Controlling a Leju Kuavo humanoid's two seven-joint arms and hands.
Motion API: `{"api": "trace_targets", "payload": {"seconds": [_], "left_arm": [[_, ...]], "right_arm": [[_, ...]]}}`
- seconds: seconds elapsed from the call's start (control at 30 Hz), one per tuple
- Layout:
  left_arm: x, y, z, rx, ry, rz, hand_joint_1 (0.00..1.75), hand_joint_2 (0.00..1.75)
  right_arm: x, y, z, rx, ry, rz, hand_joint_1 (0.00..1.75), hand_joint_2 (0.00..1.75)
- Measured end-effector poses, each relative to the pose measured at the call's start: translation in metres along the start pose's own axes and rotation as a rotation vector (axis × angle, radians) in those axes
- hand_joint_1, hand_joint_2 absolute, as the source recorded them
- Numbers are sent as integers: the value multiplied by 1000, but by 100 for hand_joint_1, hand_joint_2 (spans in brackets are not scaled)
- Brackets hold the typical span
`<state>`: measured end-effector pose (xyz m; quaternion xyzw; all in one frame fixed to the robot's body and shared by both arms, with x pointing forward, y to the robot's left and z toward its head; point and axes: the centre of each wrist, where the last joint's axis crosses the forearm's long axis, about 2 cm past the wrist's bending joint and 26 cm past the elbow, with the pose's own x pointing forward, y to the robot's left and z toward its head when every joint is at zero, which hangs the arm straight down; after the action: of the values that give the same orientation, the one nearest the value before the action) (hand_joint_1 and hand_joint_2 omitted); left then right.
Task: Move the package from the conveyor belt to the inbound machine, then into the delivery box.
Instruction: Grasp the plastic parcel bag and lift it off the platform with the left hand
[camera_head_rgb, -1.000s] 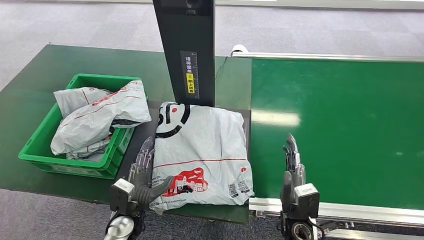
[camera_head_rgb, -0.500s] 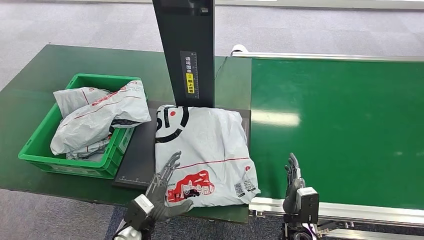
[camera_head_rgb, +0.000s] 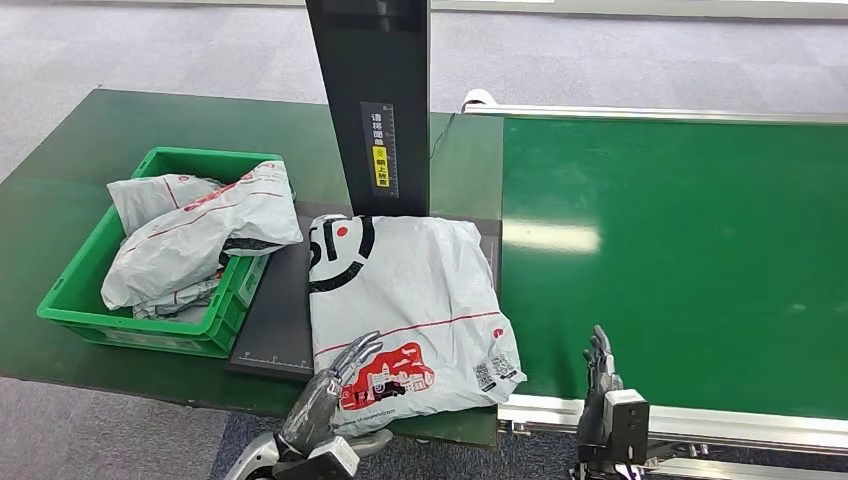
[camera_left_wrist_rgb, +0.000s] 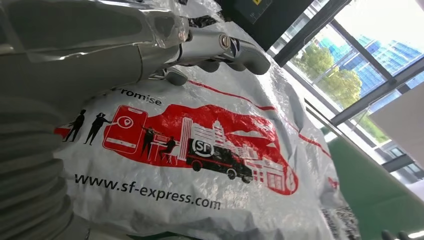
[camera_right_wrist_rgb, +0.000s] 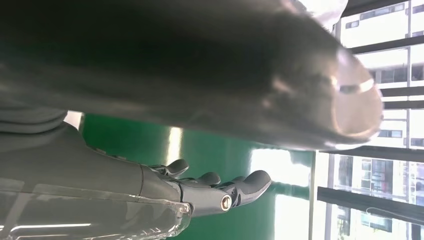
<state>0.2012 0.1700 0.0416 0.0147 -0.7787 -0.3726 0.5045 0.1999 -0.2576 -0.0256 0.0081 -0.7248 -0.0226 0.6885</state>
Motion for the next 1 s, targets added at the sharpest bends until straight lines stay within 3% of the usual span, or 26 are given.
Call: {"api": "trace_targets", "payload": {"seconds": [0.3,0.53,0.6,0.67,0.73,1.0], "left_arm": [[-2,-4,-11,10,18,-371,0,175],[-5,-10,-17,-23,30,-475,0,175],[-5,-11,-17,-28,36,-490,24,175],[-5,-12,-17,-34,43,-495,111,175],[-6,-13,-17,-39,48,-497,174,175],[-9,-11,-19,-83,12,-269,175,175]], "right_arm": [[1,-2,8,-28,-4,0,0,0],[4,-4,11,-43,-17,-2,0,0],[5,-4,10,-44,-20,-3,0,0],[6,-5,10,-47,-22,-3,0,0],[6,-6,10,-50,-24,-3,0,0],[7,-9,10,-71,-27,-6,0,0]]}}
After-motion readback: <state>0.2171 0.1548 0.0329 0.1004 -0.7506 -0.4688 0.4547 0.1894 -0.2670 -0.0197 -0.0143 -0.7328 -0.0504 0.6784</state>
